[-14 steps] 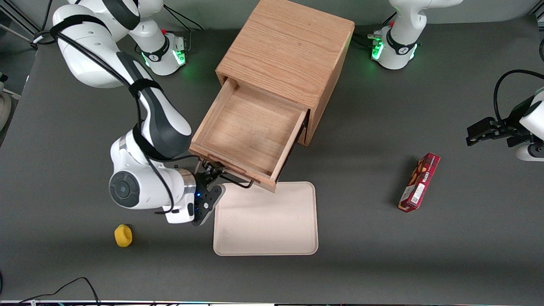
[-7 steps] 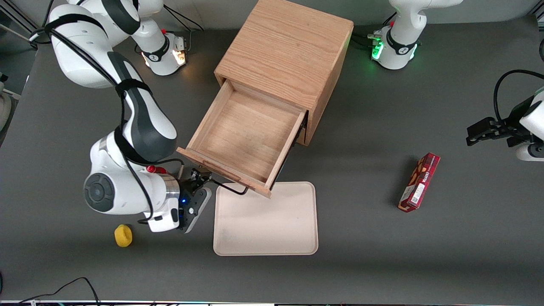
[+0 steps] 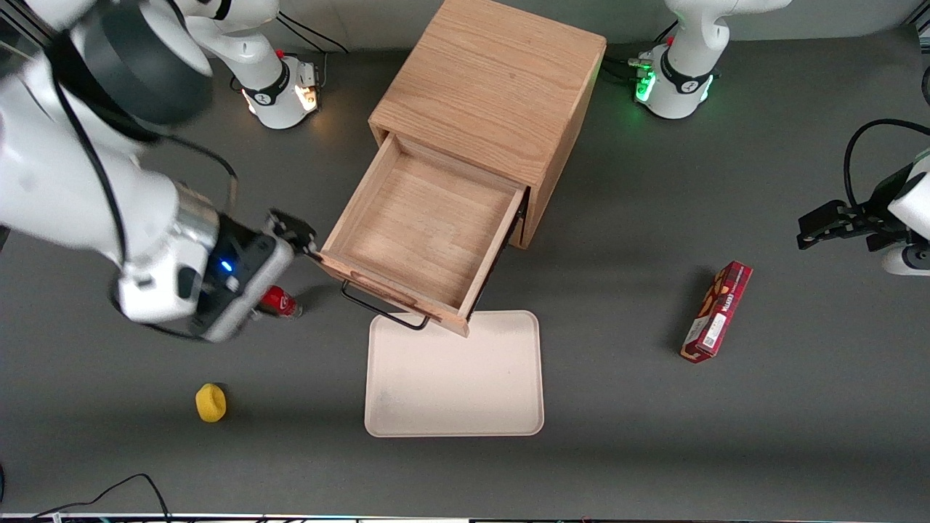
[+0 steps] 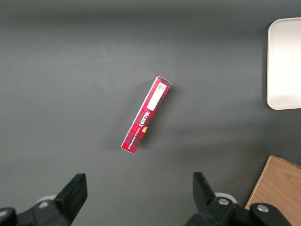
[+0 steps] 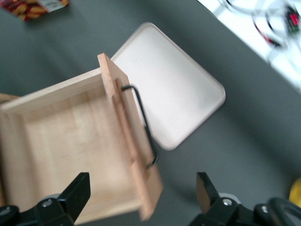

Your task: Open upper drawer

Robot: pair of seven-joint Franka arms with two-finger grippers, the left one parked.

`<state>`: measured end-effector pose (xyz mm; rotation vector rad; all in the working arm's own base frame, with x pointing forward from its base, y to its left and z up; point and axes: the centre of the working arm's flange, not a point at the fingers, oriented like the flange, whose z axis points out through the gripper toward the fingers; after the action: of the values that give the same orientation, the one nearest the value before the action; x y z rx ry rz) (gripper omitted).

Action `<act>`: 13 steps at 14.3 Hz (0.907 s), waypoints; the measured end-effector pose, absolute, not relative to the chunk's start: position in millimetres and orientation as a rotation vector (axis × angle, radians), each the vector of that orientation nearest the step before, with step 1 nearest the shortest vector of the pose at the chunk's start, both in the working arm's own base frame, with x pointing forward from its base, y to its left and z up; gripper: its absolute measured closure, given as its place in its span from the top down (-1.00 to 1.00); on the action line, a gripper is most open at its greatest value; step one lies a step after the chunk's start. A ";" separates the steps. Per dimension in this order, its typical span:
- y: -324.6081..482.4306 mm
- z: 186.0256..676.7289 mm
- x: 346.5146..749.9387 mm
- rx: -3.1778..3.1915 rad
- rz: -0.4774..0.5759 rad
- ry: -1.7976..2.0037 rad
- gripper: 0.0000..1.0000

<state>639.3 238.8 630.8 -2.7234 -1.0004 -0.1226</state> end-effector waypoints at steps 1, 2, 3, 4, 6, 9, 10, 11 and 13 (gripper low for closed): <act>231.2 645.6 628.9 -2.780 -0.094 -0.881 1.00; 219.2 656.2 619.2 -2.852 -0.036 -0.702 1.00; 205.2 663.9 611.3 -2.905 0.017 -0.565 1.00; 187.2 668.4 603.5 -2.956 0.084 -0.446 1.00; 144.0 663.0 591.3 -3.054 0.235 -0.224 1.00; 95.4 633.4 577.1 -3.106 0.307 0.026 1.00; 86.0 622.2 568.7 -3.109 0.271 0.091 1.00; 79.4 612.0 556.5 -3.109 0.217 0.134 1.00; 68.9 592.4 522.7 -3.101 0.114 0.181 1.00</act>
<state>522.7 68.9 592.4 -3.1014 0.1811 0.1143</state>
